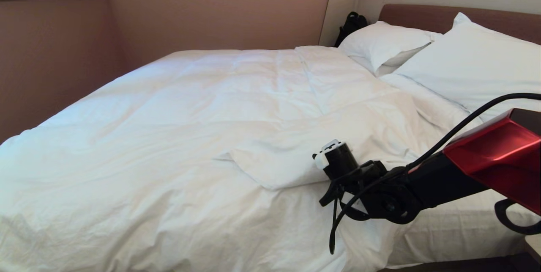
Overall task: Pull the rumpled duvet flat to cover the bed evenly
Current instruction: Flatten the corners of the folded blanket
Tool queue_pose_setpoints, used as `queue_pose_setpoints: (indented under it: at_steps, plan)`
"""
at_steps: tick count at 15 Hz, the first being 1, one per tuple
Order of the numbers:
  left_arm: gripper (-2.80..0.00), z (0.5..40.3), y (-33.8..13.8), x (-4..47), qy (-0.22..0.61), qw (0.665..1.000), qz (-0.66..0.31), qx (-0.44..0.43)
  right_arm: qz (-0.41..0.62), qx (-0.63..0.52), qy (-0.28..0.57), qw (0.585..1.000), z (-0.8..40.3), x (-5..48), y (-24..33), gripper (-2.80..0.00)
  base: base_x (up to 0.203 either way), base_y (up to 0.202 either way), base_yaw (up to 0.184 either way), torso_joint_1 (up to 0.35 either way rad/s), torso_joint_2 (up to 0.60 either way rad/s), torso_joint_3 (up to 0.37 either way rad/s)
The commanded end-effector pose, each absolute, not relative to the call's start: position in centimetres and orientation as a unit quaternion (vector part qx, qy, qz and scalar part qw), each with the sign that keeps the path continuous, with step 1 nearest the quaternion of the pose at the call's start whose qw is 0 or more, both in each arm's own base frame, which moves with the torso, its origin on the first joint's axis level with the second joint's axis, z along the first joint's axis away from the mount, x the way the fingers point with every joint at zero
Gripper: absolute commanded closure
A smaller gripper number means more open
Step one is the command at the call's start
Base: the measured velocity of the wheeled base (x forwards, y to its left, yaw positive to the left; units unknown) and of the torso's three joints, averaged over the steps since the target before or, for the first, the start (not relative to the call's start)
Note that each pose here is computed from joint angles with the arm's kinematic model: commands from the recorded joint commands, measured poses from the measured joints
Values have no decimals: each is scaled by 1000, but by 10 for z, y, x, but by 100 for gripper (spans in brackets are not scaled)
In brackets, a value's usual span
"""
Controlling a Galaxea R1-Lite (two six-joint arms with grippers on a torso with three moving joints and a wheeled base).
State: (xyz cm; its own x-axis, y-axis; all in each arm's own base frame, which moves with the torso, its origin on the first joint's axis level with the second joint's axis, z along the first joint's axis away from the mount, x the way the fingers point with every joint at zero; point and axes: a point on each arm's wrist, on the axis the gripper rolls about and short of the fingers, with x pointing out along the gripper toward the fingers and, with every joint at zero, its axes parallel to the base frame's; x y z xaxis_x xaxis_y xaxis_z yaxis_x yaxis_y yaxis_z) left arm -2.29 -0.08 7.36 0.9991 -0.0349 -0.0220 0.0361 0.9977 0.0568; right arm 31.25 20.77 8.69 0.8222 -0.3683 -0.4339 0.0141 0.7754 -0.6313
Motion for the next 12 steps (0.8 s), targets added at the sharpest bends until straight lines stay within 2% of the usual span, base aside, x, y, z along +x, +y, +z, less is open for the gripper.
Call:
queue_pose_setpoints:
  at_steps: [1, 12]
  plan:
    - [0, 74, -1, -23, 10, 999, -18, 29, -108, -322, 281, 897, 83, 313, 208, -280, 0, 0, 0, 0, 0, 0]
    - [0, 74, -1, -23, 10, 999, -18, 29, -155, -329, 289, 886, 75, 334, 193, -280, 0, 0, 0, 0, 0, 0]
